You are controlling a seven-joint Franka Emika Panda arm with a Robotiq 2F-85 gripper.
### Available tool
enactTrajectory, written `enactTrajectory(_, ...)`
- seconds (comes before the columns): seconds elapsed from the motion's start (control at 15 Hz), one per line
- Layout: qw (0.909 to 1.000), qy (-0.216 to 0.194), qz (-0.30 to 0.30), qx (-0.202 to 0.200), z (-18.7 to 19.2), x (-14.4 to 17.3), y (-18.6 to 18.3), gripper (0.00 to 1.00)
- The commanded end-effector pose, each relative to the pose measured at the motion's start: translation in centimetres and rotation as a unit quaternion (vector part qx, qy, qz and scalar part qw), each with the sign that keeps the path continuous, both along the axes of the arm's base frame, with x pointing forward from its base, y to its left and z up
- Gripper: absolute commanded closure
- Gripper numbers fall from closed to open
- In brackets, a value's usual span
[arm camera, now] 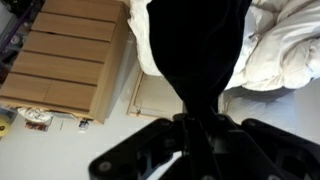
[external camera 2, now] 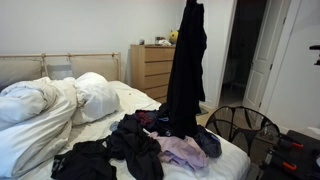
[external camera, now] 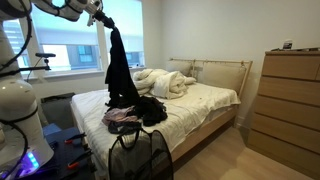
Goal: Put the black sweater in the laundry basket
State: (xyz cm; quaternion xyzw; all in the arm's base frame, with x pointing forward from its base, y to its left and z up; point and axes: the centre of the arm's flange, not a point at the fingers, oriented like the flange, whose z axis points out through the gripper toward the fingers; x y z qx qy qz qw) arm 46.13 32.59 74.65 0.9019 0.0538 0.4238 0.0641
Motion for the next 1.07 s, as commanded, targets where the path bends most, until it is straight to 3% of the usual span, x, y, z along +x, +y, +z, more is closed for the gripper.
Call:
enactTrajectory(0.0,0.9963,0.08,0.029,0.005,-4.2,8.5,-3.6,0.98)
enactTrajectory(0.13,0.9899,0.133,0.046,0.012,-7.3,12.5,-5.6,0.98)
enactTrajectory(0.4,0.9724,0.215,0.089,0.011,-12.7,17.0,-7.4,0.98)
enactTrajectory(1.0,0.9125,0.367,0.181,-0.006,-21.3,19.5,-4.0,0.98)
